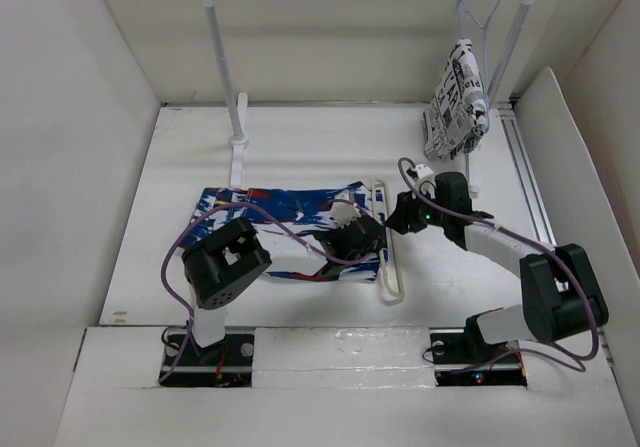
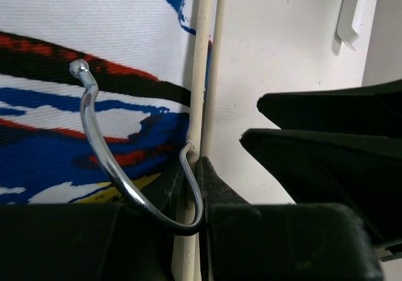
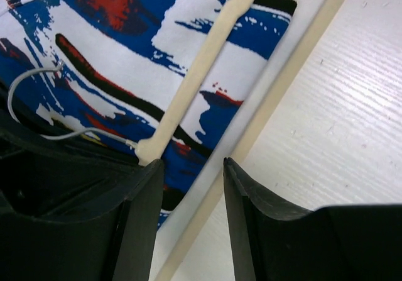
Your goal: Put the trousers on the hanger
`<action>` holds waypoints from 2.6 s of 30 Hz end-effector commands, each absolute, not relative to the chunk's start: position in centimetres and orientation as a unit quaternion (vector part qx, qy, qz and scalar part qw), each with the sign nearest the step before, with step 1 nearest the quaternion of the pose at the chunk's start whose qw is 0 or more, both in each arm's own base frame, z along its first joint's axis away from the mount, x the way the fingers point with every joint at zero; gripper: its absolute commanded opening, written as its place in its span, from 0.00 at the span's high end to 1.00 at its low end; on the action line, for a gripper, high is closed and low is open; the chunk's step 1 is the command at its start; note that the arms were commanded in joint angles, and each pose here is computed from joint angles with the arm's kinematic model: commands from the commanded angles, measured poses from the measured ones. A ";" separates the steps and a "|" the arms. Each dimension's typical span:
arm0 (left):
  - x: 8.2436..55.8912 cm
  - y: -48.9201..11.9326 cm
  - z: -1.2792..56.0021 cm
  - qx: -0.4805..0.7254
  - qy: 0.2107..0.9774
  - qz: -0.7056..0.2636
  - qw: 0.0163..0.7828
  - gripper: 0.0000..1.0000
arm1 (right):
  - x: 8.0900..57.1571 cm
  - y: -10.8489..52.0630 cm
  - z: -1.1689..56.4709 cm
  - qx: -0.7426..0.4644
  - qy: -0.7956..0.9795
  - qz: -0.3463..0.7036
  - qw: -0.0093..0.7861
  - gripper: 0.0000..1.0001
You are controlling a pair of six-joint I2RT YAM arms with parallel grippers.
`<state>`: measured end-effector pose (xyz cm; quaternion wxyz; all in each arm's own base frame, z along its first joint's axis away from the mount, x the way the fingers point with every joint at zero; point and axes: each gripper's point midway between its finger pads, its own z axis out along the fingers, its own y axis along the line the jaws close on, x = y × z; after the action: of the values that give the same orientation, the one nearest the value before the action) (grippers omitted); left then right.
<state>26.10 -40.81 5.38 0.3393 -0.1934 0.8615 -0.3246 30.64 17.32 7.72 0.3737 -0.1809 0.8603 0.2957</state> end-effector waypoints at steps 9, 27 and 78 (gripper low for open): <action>26.8 -40.0 6.2 -0.201 0.862 -0.300 0.356 1.00 | 31.9 18.9 7.0 -0.179 0.857 0.307 0.374 0.51; 26.0 -37.1 4.6 -0.197 0.875 -0.263 0.357 1.00 | 28.2 21.0 3.4 -0.082 0.886 0.342 0.302 0.76; 27.9 -31.8 2.7 -0.127 0.909 -0.162 0.364 1.00 | 27.8 7.3 7.7 -0.029 0.885 0.318 0.338 0.17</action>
<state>26.47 -36.57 5.91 0.3375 -0.1150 0.8894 -0.2860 26.93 7.58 7.03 0.3222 0.0119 0.8897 0.3232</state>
